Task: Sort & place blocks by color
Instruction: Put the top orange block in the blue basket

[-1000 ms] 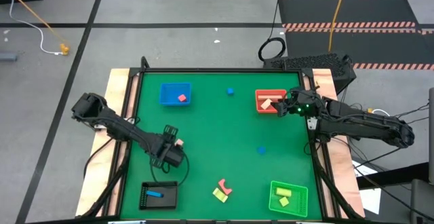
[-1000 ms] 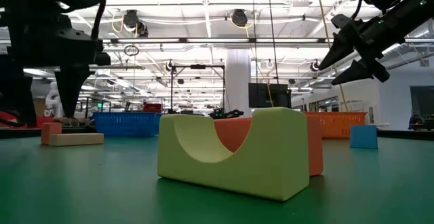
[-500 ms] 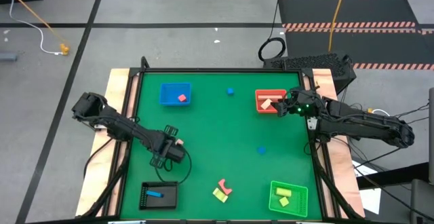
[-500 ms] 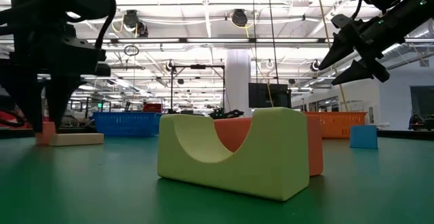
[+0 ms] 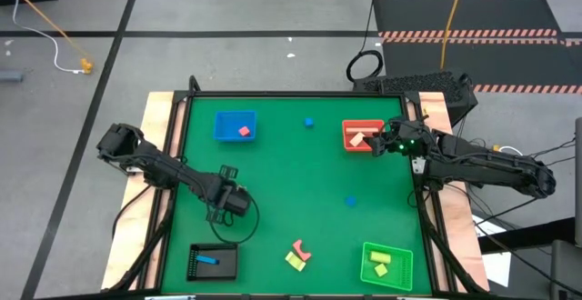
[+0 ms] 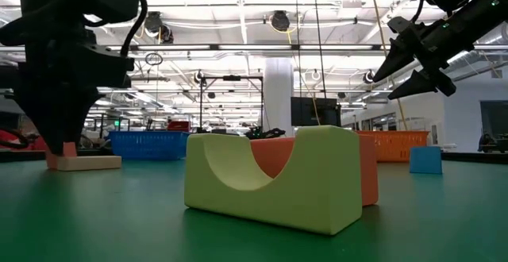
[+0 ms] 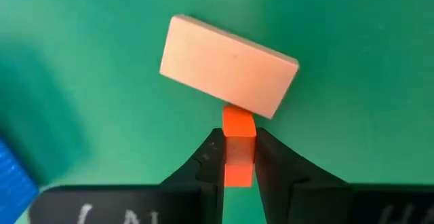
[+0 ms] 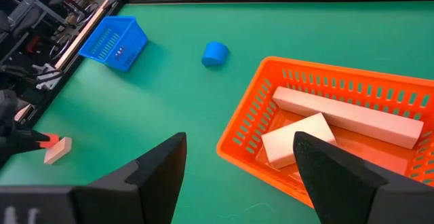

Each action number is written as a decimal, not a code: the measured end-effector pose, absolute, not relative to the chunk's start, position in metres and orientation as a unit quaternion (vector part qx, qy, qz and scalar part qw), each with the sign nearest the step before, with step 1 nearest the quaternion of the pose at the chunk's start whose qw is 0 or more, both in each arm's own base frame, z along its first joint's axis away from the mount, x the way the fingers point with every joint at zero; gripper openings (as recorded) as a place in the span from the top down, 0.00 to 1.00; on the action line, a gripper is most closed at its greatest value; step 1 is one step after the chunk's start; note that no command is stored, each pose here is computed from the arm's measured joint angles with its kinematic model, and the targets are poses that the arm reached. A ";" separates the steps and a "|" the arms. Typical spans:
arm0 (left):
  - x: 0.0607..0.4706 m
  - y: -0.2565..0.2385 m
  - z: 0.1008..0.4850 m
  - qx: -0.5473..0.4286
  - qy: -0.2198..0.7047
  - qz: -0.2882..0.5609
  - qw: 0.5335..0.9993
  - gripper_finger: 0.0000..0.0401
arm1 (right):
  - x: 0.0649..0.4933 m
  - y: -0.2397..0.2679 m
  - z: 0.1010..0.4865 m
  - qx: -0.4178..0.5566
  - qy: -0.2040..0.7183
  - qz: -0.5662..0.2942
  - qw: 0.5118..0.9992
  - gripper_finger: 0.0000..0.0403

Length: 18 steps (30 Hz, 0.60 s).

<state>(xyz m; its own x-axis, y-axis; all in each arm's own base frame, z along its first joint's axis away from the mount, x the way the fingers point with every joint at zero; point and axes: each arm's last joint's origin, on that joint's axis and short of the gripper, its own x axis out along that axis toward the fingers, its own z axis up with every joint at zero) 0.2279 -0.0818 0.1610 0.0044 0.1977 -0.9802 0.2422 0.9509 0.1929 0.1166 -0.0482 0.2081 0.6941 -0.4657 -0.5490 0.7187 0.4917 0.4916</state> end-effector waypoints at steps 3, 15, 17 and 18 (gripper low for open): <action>0.230 -0.081 0.166 0.163 0.696 0.017 0.699 0.87 | 0.117 -0.048 0.208 0.363 0.174 -0.350 0.846 0.35; 0.237 -0.059 0.205 0.203 0.560 0.169 0.785 0.85 | 0.119 -0.049 0.212 0.346 0.157 -0.340 0.860 0.35; 0.237 -0.051 0.214 0.201 0.537 0.186 0.798 0.86 | 0.121 -0.050 0.215 0.331 0.150 -0.334 0.870 0.35; 0.238 -0.045 0.218 0.196 0.527 0.198 0.803 0.86 | 0.122 -0.050 0.215 0.324 0.147 -0.331 0.874 0.35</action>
